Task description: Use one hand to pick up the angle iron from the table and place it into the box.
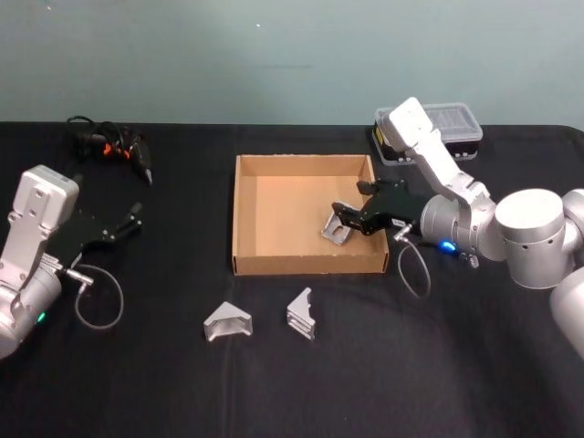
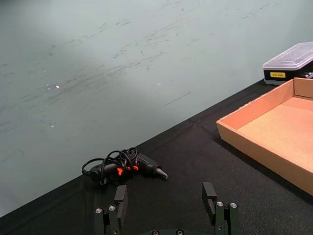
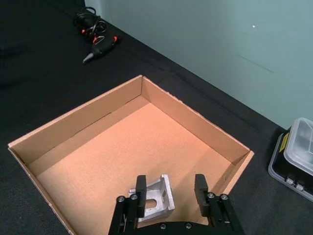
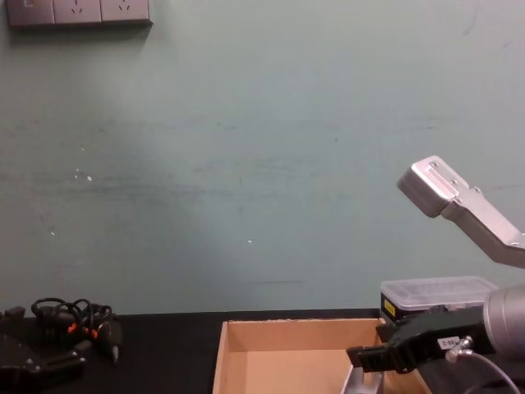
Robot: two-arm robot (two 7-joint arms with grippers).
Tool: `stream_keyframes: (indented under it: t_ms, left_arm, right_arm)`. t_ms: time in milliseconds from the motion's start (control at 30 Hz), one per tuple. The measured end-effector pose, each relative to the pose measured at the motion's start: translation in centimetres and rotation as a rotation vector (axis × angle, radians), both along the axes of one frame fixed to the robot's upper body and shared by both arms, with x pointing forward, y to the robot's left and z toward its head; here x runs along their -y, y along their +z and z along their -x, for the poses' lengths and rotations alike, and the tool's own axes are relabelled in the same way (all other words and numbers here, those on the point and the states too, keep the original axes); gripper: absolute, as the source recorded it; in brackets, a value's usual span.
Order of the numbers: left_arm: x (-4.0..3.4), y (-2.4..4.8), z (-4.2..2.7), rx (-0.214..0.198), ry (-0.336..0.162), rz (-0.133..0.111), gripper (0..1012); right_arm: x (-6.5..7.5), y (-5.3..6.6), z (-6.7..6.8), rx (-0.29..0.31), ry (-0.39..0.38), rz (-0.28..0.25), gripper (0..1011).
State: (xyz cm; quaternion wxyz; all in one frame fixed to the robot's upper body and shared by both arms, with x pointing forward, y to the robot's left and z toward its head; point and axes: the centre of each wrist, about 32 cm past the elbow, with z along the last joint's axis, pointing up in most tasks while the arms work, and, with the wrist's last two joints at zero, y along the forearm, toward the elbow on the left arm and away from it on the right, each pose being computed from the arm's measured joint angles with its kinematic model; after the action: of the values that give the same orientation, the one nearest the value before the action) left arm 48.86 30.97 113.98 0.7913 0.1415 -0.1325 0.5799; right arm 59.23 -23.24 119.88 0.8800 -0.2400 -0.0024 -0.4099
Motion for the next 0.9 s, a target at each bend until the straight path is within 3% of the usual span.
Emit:
stream_keyframes:
  t_ms: [433,700,900]
  left_arm:
    - [0.0,0.0,0.0,0.0,0.0,0.0,1000]
    - [0.0,0.0,0.0,0.0,0.0,0.0,1000]
    - [0.0,0.0,0.0,0.0,0.0,0.0,1000]
  right_arm:
    - [1.2,0.4,1.5,0.046,-0.037,-0.061,984]
    - [2.2,1.3,3.7,0.112,-0.056,-0.136,1000]
    - [2.9,1.9,5.8,0.127,-0.038,-0.162,1000]
